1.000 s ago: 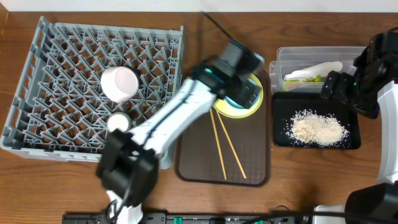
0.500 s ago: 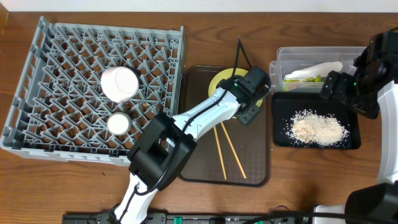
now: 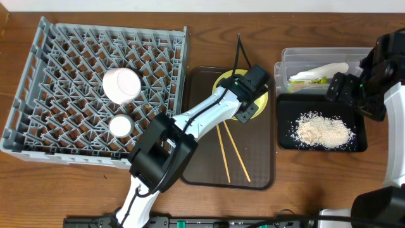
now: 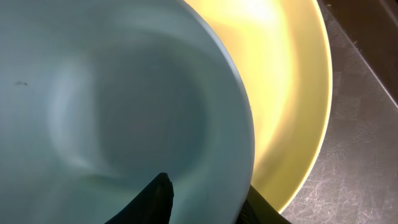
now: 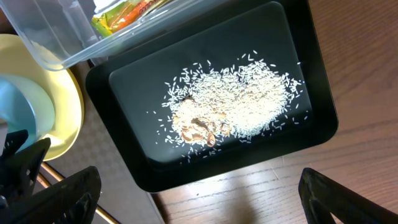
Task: Sort waste into correct bins and load items into the dishwasher
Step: 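Reach the left gripper to the blue bowl on the yellow plate and grasp, then carry the blue bowl with the left gripper and set it in the rack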
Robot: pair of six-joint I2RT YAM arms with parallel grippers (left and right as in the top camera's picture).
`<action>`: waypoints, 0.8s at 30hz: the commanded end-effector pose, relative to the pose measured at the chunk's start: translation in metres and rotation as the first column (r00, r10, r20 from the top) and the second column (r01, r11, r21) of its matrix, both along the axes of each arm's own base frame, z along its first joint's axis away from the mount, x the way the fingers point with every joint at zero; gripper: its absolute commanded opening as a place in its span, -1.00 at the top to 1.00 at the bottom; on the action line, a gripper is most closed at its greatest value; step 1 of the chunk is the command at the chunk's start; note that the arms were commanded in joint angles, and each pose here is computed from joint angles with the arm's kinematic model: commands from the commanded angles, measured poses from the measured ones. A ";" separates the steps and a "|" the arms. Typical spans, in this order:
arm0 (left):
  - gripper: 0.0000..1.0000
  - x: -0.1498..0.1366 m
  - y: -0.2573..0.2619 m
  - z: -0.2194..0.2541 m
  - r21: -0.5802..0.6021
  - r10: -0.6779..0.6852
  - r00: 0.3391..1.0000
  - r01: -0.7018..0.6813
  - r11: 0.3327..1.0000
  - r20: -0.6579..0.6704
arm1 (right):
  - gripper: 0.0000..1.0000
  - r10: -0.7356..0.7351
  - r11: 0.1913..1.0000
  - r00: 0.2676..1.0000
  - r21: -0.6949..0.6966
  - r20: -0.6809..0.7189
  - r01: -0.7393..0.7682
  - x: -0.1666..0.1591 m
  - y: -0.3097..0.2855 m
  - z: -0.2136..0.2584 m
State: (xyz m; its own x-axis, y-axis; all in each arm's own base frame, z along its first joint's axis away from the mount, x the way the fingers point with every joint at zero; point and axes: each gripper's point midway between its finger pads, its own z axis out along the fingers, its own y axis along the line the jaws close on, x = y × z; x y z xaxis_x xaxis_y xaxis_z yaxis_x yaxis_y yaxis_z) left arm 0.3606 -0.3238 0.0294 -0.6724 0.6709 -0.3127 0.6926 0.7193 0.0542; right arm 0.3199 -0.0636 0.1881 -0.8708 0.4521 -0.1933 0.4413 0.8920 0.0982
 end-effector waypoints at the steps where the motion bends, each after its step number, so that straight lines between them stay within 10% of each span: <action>1: 0.32 -0.003 0.000 -0.001 -0.004 0.008 1.000 -0.008 1.000 -0.014 | -0.98 -0.019 1.000 1.000 -0.014 0.014 0.020 0.002 -0.004 0.005; 11: 0.85 -0.003 -0.001 -0.001 -0.003 0.007 1.000 -0.007 1.000 -0.014 | -0.98 -0.018 1.000 1.000 -0.013 0.010 0.018 0.001 -0.004 0.005; 24: 0.85 0.014 0.003 0.102 -0.151 0.047 0.988 -0.024 0.988 0.148 | -0.99 -0.016 1.000 1.000 -0.012 0.006 0.016 0.000 -0.003 0.005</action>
